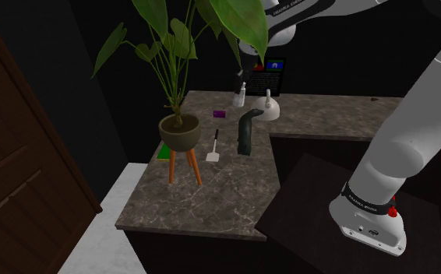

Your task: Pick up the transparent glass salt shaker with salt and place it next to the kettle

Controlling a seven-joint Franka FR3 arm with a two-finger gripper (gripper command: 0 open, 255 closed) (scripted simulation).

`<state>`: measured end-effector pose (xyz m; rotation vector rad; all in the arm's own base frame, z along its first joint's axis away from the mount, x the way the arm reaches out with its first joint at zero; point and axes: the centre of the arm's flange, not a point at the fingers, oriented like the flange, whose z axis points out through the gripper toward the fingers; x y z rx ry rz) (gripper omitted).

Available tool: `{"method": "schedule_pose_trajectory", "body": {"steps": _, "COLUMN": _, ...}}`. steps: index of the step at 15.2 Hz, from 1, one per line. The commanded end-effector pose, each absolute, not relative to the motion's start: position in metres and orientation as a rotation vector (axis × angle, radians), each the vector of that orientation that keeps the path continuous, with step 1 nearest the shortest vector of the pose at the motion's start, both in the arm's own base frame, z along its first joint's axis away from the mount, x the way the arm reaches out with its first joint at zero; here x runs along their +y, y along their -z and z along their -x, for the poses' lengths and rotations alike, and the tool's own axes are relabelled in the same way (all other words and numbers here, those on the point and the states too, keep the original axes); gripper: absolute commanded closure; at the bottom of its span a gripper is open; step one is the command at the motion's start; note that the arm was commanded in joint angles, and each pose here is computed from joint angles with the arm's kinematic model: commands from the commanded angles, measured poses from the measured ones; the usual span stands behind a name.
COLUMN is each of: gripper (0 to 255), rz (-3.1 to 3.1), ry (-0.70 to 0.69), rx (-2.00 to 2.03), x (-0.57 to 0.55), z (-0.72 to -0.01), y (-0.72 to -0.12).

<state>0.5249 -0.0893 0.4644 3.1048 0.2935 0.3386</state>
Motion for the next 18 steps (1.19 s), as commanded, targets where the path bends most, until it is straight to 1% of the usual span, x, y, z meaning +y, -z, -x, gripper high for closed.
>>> {"method": "schedule_pose_trajectory", "body": {"steps": 1, "gripper": 255, "rz": -3.104, "ry": -0.339, "rx": 0.296, "x": -0.114, "z": -0.532, "y": -0.463}}
{"method": "schedule_pose_trajectory", "body": {"steps": 18, "gripper": 255, "rz": -3.104, "ry": -0.339, "rx": 0.296, "x": -0.330, "z": -0.594, "y": -0.463}}
